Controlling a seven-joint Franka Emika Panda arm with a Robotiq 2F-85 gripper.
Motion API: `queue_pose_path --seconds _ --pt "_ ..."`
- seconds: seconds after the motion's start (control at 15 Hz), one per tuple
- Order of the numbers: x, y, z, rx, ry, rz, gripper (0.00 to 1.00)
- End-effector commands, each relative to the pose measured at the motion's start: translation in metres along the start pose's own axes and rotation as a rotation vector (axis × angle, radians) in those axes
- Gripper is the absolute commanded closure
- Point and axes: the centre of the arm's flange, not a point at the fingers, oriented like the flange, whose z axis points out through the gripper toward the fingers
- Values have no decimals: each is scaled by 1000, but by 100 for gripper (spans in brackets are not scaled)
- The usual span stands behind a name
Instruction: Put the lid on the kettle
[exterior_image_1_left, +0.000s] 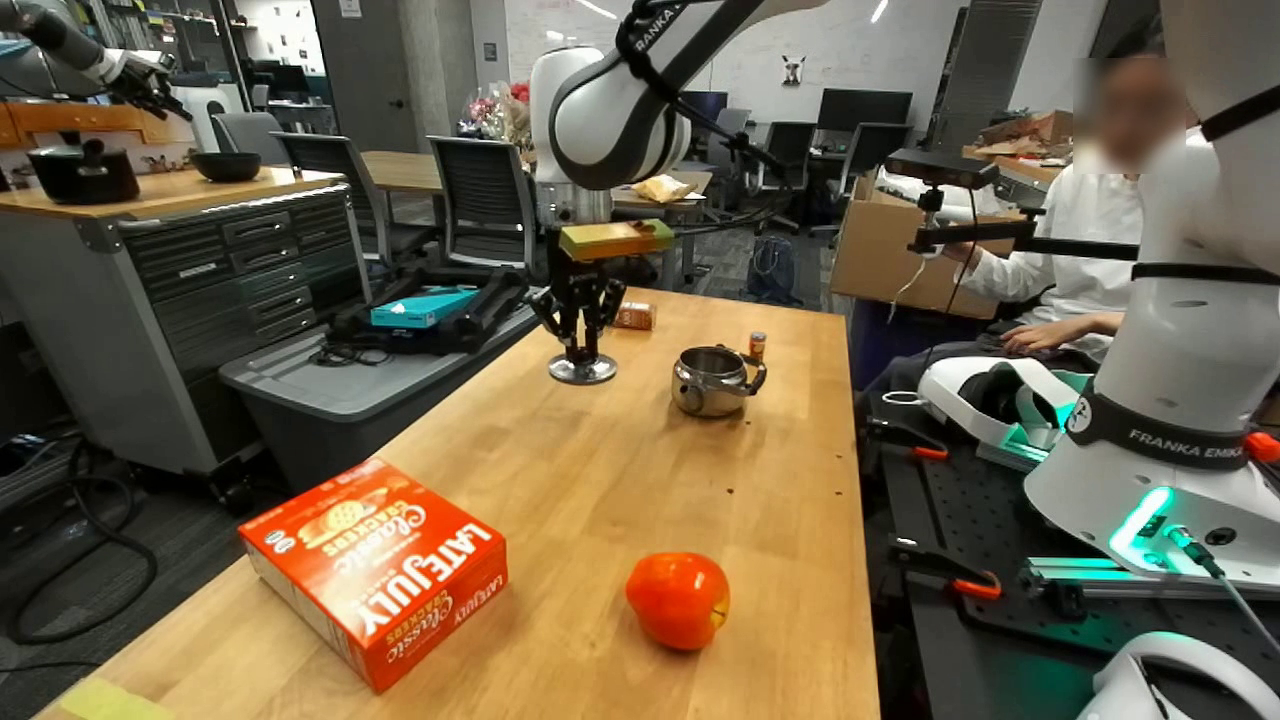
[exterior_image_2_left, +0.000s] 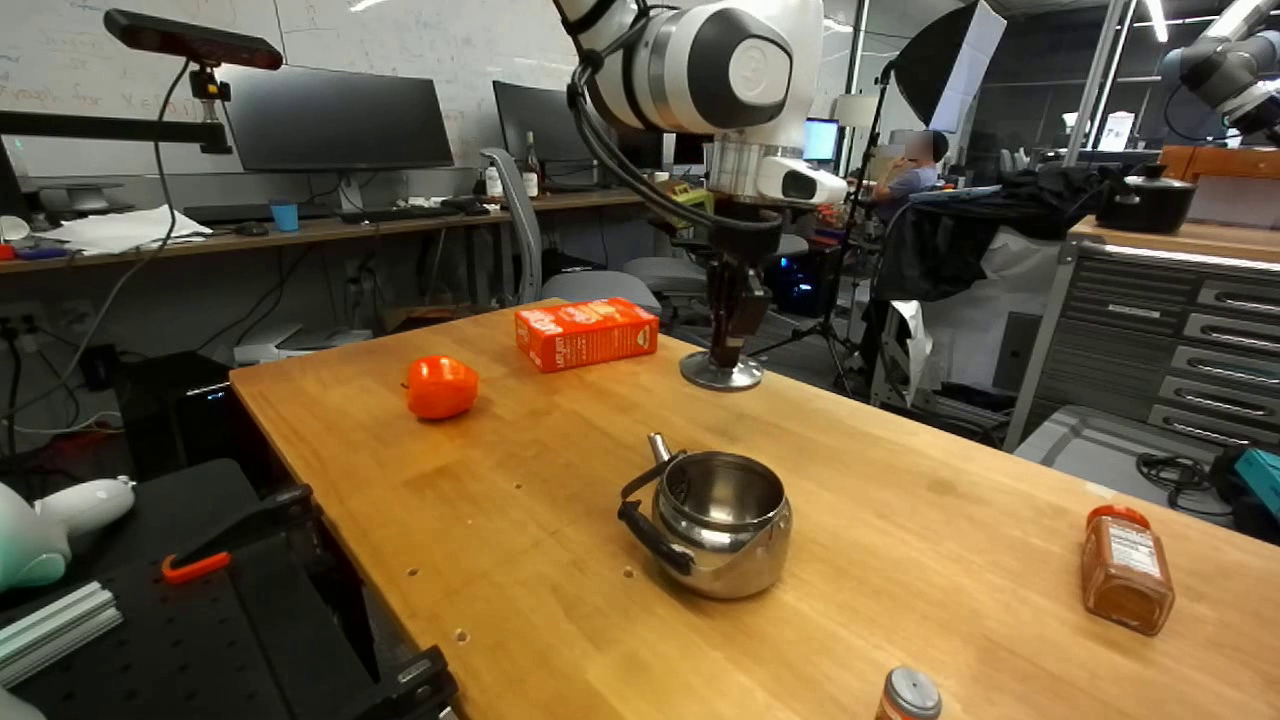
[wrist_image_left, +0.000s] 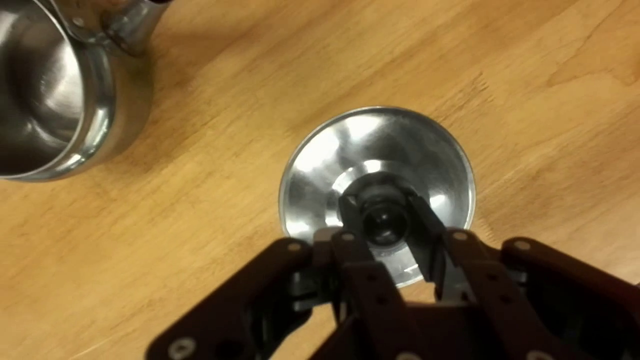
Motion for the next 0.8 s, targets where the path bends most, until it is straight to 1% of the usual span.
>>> queue_pose_path --seconds 0.0,0.47,0.73 --pt "-27 17 -29 -10 -1 -18 93" --pt "-59 46 -51 3 -1 -35 93" --pt "-64 71 -61 17 -3 -6 93"
